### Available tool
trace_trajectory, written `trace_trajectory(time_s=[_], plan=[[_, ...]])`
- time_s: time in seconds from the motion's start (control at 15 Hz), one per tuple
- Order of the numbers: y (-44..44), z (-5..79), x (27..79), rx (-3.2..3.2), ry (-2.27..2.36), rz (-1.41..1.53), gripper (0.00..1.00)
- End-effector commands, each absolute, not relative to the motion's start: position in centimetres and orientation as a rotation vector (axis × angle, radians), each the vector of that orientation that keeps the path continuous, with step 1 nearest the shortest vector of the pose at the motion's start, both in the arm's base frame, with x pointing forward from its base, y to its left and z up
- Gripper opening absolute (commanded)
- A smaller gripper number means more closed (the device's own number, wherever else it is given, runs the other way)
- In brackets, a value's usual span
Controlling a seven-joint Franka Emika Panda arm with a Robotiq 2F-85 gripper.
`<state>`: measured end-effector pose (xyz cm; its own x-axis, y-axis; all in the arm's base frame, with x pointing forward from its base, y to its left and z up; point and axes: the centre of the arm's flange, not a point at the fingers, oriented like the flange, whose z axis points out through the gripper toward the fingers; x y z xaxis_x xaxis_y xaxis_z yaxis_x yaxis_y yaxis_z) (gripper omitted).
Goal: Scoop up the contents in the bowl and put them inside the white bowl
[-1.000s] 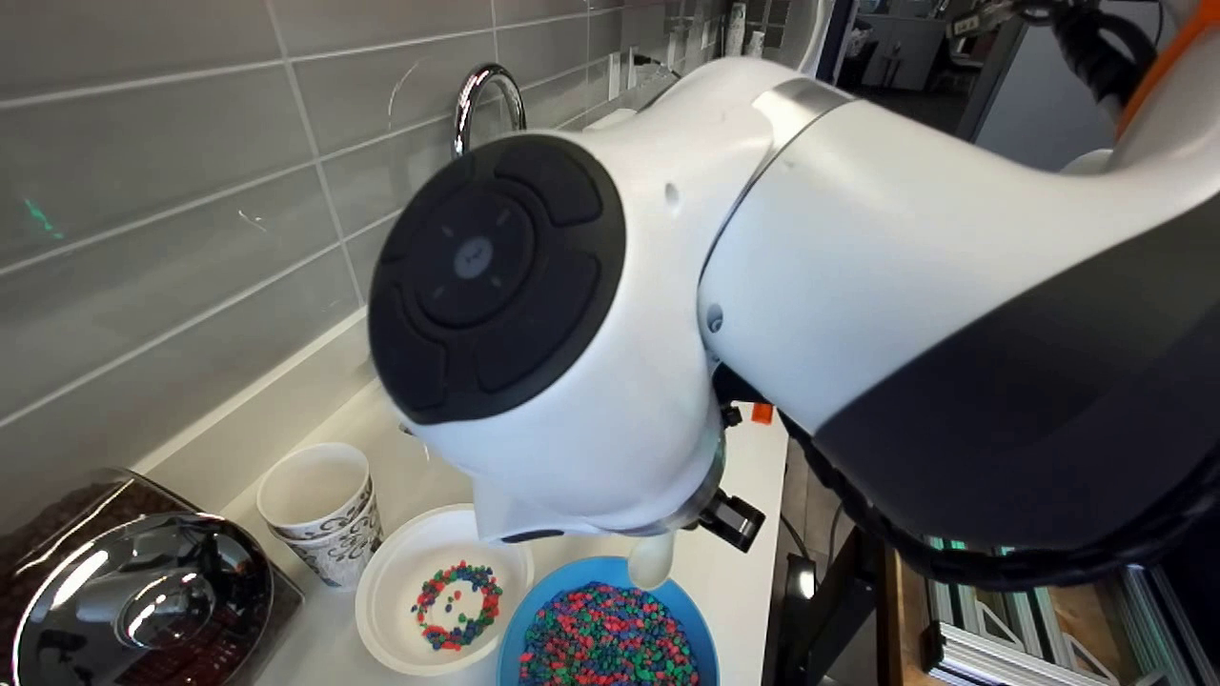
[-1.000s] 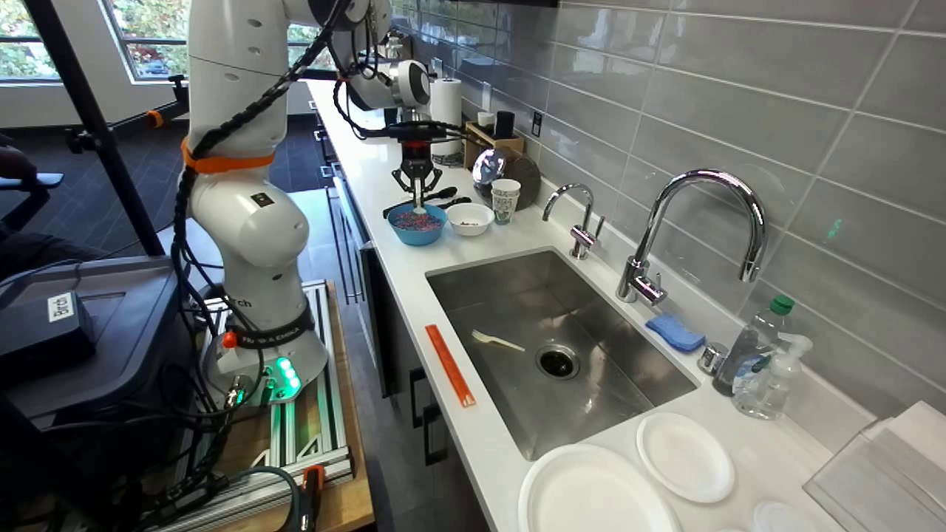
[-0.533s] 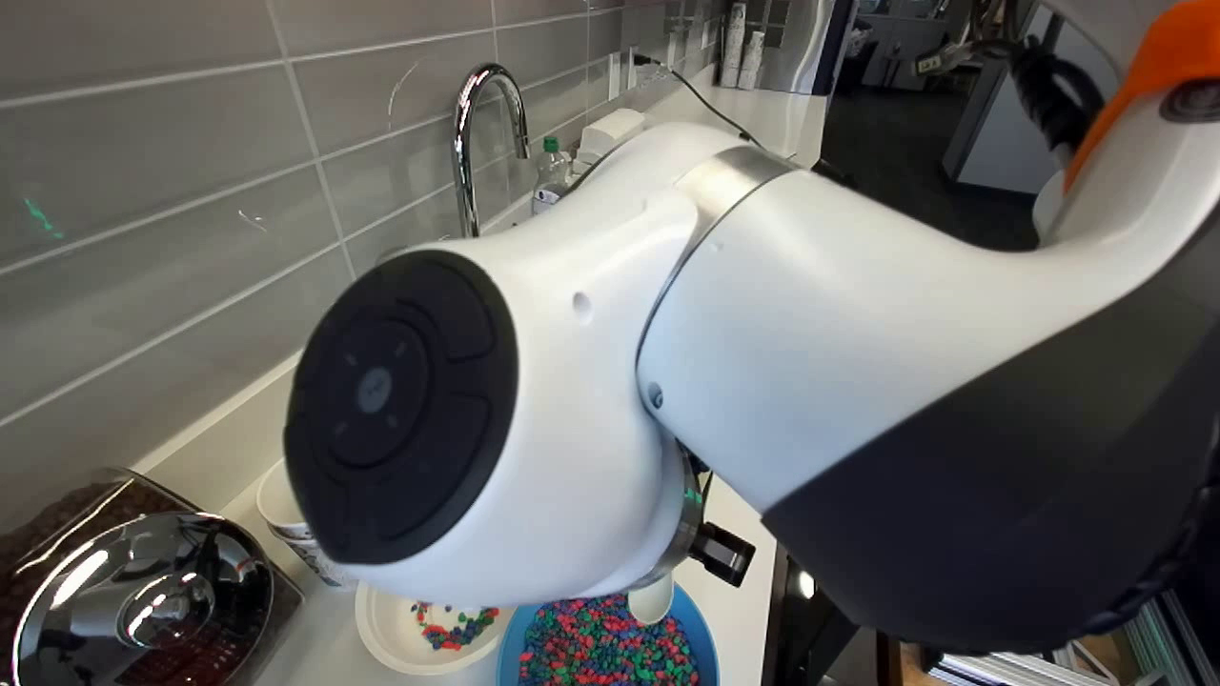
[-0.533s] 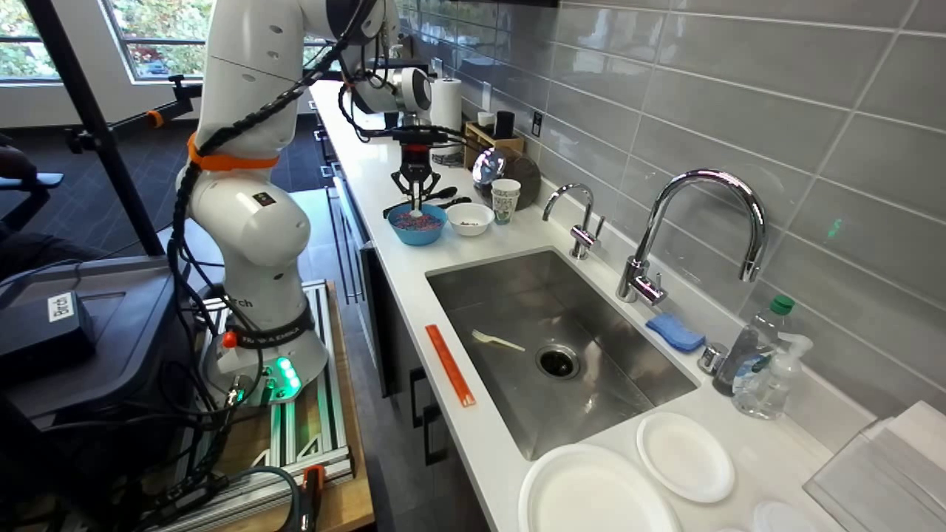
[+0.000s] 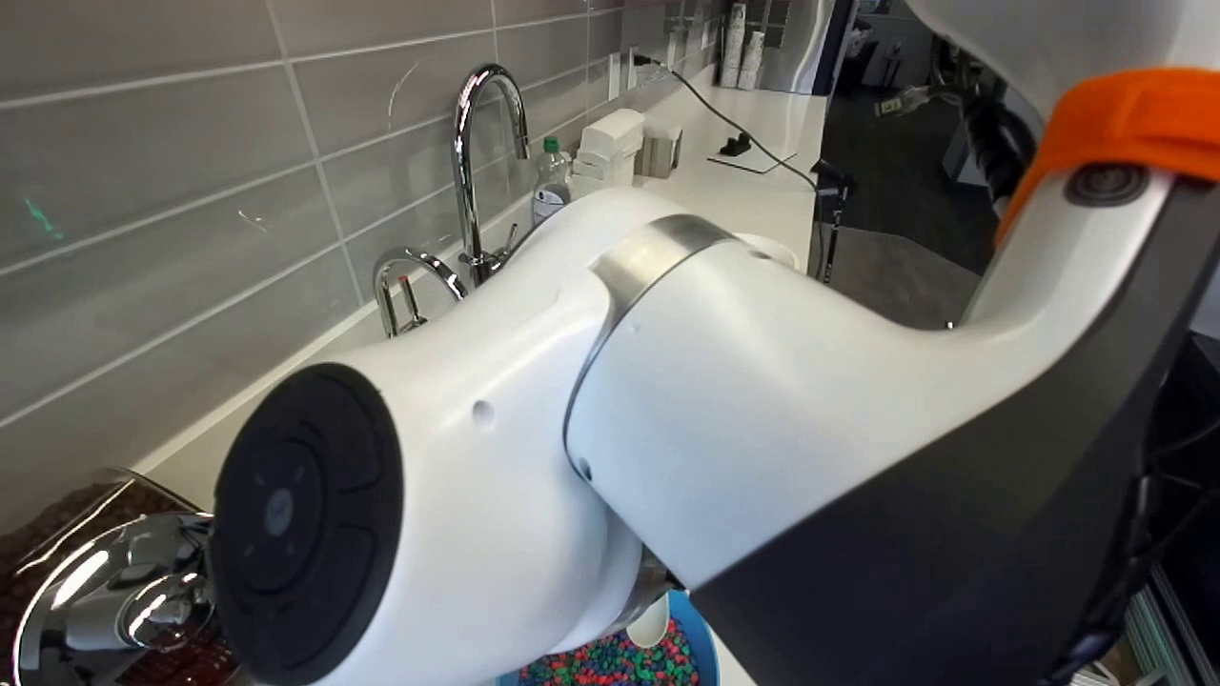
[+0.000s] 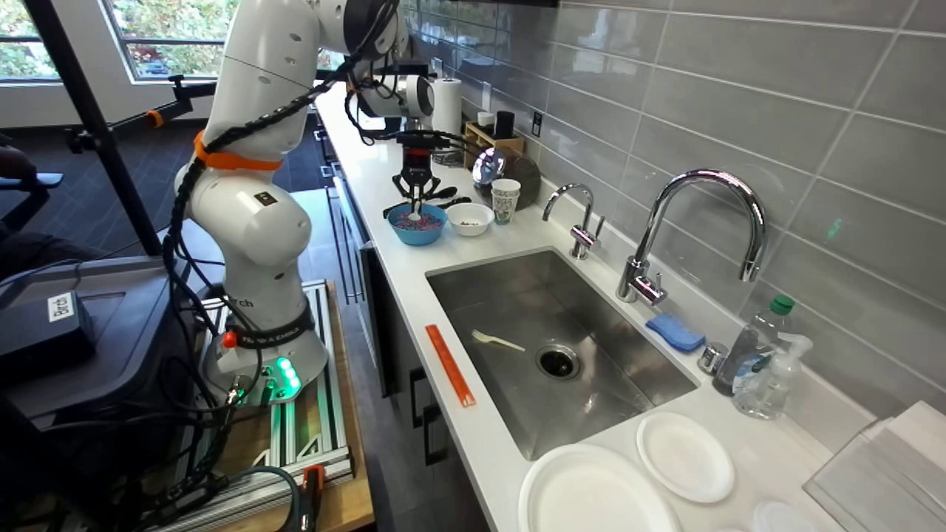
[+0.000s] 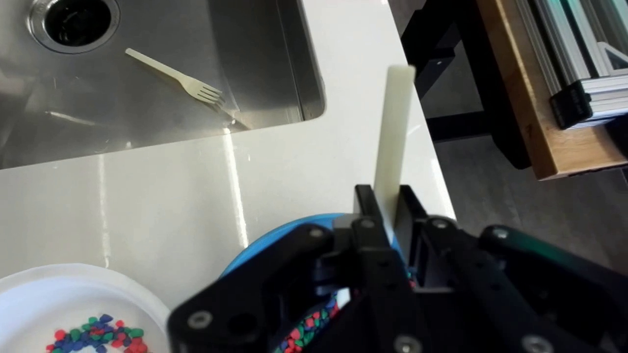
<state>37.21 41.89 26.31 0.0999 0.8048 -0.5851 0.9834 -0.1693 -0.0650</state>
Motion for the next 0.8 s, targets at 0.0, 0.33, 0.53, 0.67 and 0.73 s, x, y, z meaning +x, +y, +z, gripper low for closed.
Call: trace_trajectory(time_s=[0.0, 0.33, 0.53, 0.67, 0.73], plan=[[43.0, 25.1, 38.4, 1.990, 1.755, -0.756, 0.03], [43.1, 23.9, 39.2, 1.967, 1.726, -0.781, 0.03], [43.2, 23.4, 39.6, 1.945, 1.698, -0.810, 0.03], [43.4, 23.2, 39.8, 1.932, 1.690, -0.824, 0.03], [43.5, 23.1, 39.9, 1.929, 1.683, -0.828, 0.03]])
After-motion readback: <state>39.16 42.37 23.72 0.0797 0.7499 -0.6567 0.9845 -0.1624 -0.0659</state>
